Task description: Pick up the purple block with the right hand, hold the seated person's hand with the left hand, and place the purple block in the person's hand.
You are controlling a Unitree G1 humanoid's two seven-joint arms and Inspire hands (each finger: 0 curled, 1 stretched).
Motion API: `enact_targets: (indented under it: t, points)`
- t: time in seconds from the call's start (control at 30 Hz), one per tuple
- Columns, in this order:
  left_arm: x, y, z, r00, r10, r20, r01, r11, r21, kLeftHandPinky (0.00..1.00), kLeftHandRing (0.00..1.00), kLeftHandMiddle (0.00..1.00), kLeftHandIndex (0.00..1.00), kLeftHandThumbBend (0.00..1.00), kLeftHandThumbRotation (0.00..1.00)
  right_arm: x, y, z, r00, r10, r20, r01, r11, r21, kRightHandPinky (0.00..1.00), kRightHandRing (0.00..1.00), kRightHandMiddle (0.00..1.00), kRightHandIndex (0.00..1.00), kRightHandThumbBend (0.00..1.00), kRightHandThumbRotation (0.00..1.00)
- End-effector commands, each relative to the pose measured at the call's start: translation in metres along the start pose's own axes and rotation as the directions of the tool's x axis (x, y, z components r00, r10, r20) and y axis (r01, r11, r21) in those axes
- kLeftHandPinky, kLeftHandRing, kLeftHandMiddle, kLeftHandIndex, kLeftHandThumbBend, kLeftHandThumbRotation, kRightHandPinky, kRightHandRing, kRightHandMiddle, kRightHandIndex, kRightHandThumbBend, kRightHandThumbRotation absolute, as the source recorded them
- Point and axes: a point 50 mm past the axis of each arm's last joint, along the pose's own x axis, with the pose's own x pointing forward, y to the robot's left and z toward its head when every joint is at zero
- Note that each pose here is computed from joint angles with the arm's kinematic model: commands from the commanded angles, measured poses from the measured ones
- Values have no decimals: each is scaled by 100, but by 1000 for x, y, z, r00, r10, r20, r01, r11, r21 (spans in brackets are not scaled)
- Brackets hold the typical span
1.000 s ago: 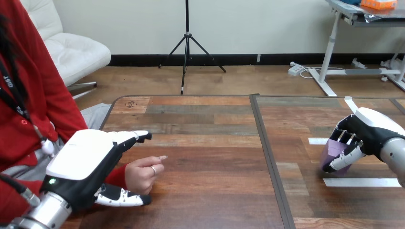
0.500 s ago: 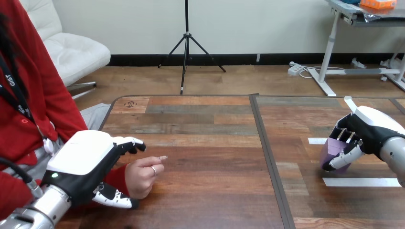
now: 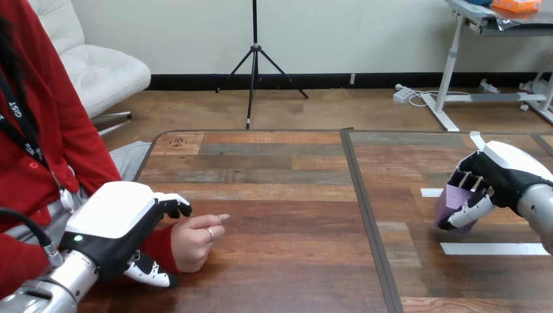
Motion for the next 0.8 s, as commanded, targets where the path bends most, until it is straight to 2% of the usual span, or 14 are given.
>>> enact_targets:
  t: [0.0,0.43,0.77]
  points:
    - [13,21,-4,998,62,1,-62,997,51,64,70,73,72,100,15,-1,-31,8,992,-116,57,115,993,13,42,47,50,49,72,0]
    - [18,18,-9,999,32,-32,-31,999,29,63,70,73,73,100,11,-1,-30,7,992,-114,46,115,993,-3,43,48,51,49,72,0]
    - [23,17,-12,997,-41,-70,44,999,29,62,70,73,73,99,8,0,-31,7,993,-115,40,114,993,6,42,47,51,49,72,0]
